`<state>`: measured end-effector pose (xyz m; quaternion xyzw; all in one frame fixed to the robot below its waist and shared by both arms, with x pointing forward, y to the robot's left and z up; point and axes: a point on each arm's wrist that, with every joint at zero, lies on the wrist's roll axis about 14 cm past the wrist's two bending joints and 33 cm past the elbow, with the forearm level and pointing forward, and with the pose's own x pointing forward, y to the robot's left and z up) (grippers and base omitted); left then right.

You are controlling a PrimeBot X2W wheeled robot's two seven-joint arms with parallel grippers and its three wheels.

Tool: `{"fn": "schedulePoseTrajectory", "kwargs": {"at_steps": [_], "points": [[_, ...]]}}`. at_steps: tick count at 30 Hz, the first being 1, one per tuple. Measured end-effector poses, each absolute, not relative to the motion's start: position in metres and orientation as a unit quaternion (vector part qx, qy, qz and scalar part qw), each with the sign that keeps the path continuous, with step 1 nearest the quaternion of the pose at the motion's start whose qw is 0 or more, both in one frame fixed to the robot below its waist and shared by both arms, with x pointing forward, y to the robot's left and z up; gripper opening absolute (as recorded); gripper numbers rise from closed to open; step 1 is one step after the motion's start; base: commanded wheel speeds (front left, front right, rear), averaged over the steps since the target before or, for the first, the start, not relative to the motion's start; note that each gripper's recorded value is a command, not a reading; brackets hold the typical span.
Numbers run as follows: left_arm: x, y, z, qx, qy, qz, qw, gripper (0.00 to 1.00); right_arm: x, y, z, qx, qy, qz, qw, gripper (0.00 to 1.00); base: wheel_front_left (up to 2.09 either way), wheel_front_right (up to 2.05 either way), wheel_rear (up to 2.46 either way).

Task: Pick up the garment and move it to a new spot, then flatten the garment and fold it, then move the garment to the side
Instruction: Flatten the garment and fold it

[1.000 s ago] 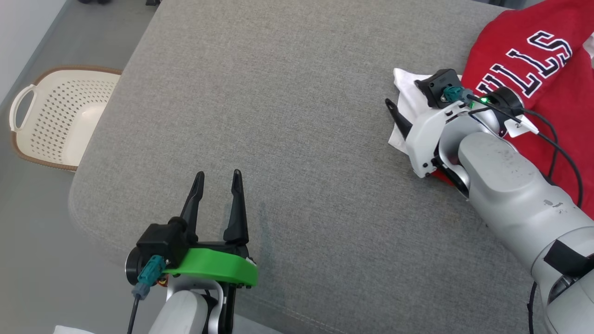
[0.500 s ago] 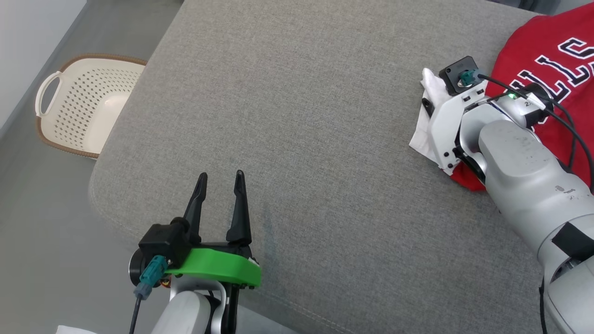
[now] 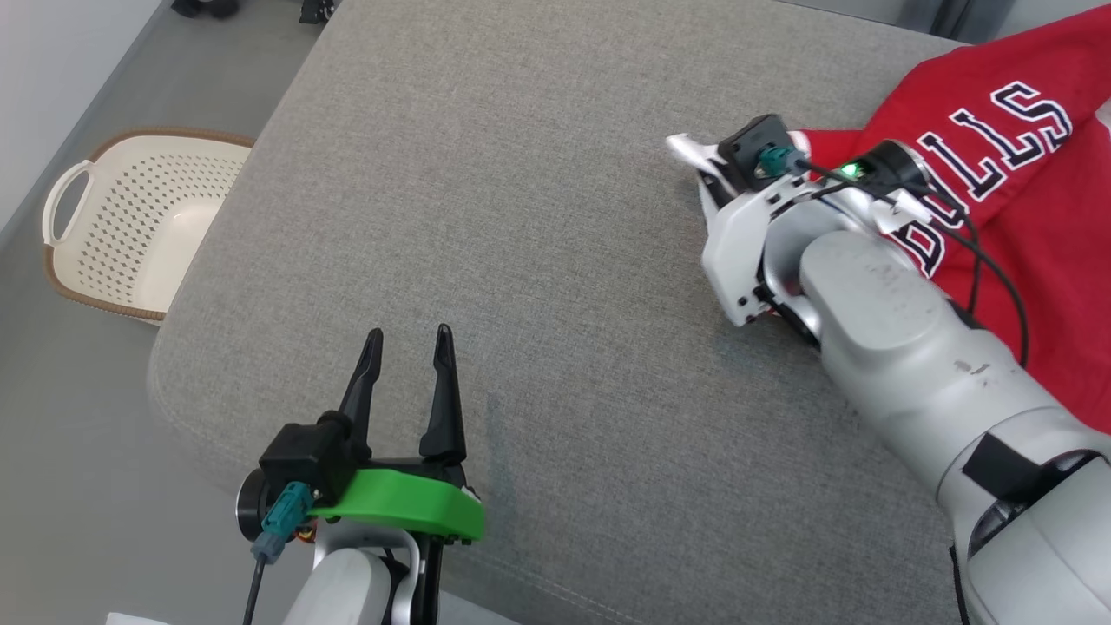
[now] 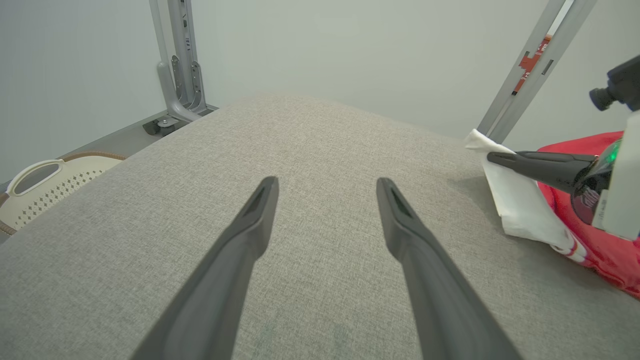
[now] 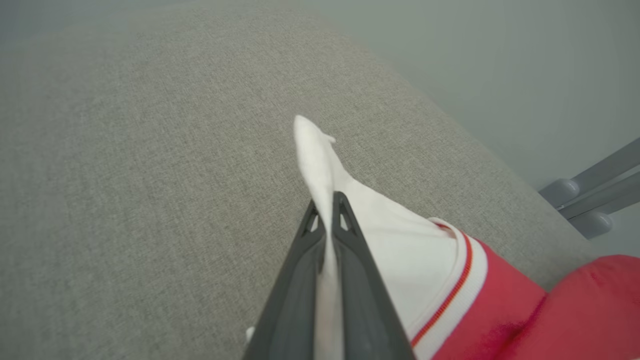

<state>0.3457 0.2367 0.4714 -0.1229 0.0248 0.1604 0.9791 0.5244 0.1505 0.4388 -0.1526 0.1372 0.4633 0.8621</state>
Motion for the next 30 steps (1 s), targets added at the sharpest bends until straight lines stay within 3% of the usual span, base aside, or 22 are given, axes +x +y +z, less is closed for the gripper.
{"fn": "schedulePoseTrajectory", "kwargs": {"at_steps": [8, 14, 16, 22, 30], "points": [[0.345, 0.233, 0.474, -0.123, 0.020, 0.152, 0.981, 1.00, 0.444, 0.200, 0.447, -0.135, 0.125, 0.570, 0.801, 0.00, 0.00, 0.00, 0.00], [0.343, 0.235, 0.474, -0.122, 0.020, 0.154, 0.980, 1.00, 0.420, 0.200, 0.446, -0.122, 0.132, 0.609, 0.773, 0.00, 0.00, 0.00, 0.00], [0.343, 0.235, 0.474, -0.122, 0.020, 0.154, 0.980, 1.00, 0.416, 0.199, 0.444, -0.124, 0.134, 0.615, 0.767, 1.00, 0.00, 0.00, 0.00], [0.348, 0.230, 0.475, -0.122, 0.018, 0.144, 0.982, 1.00, 0.424, 0.191, 0.461, -0.069, 0.114, 0.606, 0.784, 1.00, 0.00, 0.00, 0.00], [0.366, 0.210, 0.483, -0.115, 0.006, 0.100, 0.988, 1.00, 0.493, 0.130, 0.498, 0.007, 0.051, 0.494, 0.868, 1.00, 0.00, 0.00, 0.00]]}}
